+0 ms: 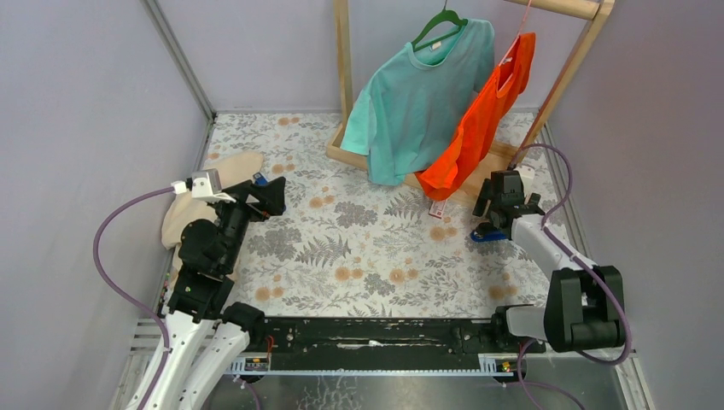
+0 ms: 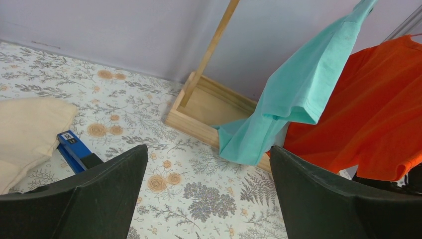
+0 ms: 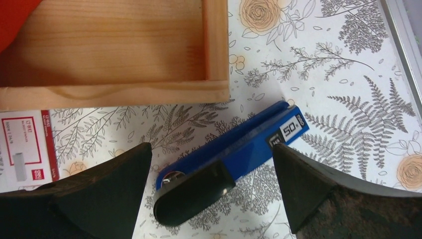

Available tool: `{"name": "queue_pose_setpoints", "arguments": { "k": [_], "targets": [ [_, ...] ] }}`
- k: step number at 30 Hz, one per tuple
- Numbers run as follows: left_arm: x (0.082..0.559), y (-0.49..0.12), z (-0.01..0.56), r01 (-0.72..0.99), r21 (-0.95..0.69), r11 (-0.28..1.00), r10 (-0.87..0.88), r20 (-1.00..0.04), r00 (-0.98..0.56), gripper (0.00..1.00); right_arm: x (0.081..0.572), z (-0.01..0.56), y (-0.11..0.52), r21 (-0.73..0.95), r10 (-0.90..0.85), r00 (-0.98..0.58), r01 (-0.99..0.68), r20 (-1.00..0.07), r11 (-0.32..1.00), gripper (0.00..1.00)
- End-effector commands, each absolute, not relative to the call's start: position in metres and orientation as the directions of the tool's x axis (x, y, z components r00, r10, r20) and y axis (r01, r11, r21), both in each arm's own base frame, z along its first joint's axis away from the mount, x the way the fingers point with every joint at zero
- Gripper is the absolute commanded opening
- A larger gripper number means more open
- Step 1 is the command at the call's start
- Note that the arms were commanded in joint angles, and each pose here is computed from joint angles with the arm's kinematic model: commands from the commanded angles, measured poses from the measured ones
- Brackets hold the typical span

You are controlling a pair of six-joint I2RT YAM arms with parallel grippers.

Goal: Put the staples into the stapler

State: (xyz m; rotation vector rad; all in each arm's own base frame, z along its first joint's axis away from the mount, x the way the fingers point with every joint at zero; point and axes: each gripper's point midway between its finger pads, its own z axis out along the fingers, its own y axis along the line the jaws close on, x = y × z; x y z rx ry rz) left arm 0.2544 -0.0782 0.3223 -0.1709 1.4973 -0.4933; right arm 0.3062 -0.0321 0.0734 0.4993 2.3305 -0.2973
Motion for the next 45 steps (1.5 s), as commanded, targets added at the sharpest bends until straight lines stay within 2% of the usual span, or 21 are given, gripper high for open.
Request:
{"name": "queue_pose_setpoints", "arguments": {
  "k": [1, 8, 21, 28, 36, 40, 45],
  "targets": [
    [0.252, -0.083, 0.322, 0.238, -0.400, 0.885, -0.411, -0.911, -0.003, 1.00, 0.339, 0.090, -0.041, -0.066, 0.250, -0.590, 0.461, -0.767, 0.885, 0.99],
    [0.253, -0.084, 0.320, 0.238, -0.399, 0.885, -0.409, -0.913, -0.011, 1.00, 0.364, 0.075, -0.054, -0.052, 0.281, -0.580, 0.490, -0.765, 0.870, 0.99],
    [0.255, -0.084, 0.317, 0.231, -0.398, 0.888, -0.406, -0.914, -0.018, 1.00, 0.453, 0.082, -0.065, -0.046, 0.239, -0.532, 0.467, -0.812, 0.883, 0.99],
    [0.255, -0.083, 0.316, 0.229, -0.401, 0.887, -0.408, -0.913, -0.019, 1.00, 0.473, 0.085, -0.100, -0.046, 0.250, -0.496, 0.509, -0.832, 0.859, 0.99],
    [0.253, -0.084, 0.315, 0.234, -0.407, 0.883, -0.413, -0.910, -0.023, 1.00, 0.500, 0.094, -0.123, -0.093, 0.193, -0.519, 0.474, -0.833, 0.875, 0.99],
    [0.253, -0.085, 0.313, 0.233, -0.415, 0.880, -0.419, -0.907, -0.032, 1.00, 0.495, 0.099, -0.114, -0.062, 0.220, -0.546, 0.451, -0.808, 0.891, 0.99],
    [0.254, -0.085, 0.309, 0.224, -0.429, 0.875, -0.430, -0.902, -0.048, 1.00, 0.454, 0.102, -0.086, 0.067, 0.314, -0.540, 0.427, -0.781, 0.902, 0.99]
  ]
}}
